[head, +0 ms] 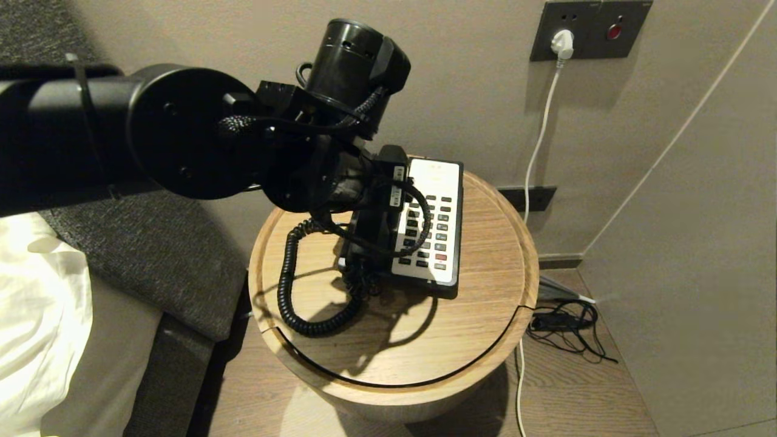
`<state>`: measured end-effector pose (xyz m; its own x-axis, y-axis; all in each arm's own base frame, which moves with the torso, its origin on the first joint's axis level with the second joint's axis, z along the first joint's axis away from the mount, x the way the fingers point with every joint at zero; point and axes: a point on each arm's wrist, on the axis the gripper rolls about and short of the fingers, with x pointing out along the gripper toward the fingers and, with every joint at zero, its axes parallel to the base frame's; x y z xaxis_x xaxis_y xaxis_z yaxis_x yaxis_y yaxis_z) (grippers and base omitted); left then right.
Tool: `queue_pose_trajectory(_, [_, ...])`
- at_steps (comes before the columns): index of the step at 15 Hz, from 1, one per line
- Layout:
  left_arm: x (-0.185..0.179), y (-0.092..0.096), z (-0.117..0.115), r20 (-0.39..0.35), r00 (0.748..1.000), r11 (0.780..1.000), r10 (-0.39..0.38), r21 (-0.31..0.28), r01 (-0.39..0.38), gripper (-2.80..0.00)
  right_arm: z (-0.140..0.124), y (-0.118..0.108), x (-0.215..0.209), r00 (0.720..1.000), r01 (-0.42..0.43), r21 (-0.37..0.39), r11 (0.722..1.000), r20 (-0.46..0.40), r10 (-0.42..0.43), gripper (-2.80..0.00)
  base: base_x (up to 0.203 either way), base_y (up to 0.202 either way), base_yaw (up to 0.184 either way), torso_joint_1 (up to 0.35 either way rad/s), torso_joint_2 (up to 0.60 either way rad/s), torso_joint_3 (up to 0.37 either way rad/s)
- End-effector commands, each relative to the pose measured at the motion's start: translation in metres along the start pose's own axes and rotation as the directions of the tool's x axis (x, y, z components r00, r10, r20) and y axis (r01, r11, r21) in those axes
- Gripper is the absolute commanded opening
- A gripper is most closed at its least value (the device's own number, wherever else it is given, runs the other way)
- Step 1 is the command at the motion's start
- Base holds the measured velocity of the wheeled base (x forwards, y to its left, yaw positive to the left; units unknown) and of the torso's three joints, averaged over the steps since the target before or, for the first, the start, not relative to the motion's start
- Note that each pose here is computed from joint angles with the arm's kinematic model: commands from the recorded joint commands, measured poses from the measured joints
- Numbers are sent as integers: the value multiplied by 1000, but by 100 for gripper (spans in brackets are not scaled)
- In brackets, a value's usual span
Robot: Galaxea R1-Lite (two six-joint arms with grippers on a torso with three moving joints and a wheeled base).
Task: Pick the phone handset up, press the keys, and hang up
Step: Put the handset back, then end the call using the dial pad
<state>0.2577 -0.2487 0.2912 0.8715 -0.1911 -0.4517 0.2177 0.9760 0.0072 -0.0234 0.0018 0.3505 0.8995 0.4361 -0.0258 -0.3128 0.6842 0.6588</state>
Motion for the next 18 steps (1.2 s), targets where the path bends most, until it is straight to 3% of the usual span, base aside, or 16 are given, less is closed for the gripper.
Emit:
queue_pose_trajectory(1, [-3,3,3,10,1000,1000,9,-10,-9,0,0,0,0,1000,-8,5,1000,-11,8,-280,0,0,0,0,0,0])
queue_pose_trajectory(3, [-8,5,4,14,1000,1000,7,-12,-6,0,-1,0,0,1000,-12,5,1000,-14,12,-280,0,0,0,0,0,0])
queue_pose_trajectory(4, [-10,7,4,15,1000,1000,6,-12,-6,-280,-1,0,0,1000,-10,6,1000,-16,10,-280,0,0,0,0,0,0])
queue_pose_trajectory(7, [-33,17,10,45,999,999,-18,-33,20,-280,-4,-3,2,1000,1,11,1000,-30,0,-280,0,0,0,0,0,0])
queue_pose_trajectory(12, [-111,62,3,112,989,988,-98,-112,110,-280,-10,-14,23,991,18,41,999,-136,-13,-280,0,0,0,0,0,0])
queue_pose_trajectory(15, [-153,95,-2,179,975,973,-132,-165,162,-280,8,-13,66,972,23,67,997,-235,-7,-280,0,0,0,0,0,0])
queue_pose_trajectory(18, [-168,118,5,243,966,958,-89,-246,150,-280,36,-4,138,934,16,77,997,-358,12,-280,0,0,0,0,0,0])
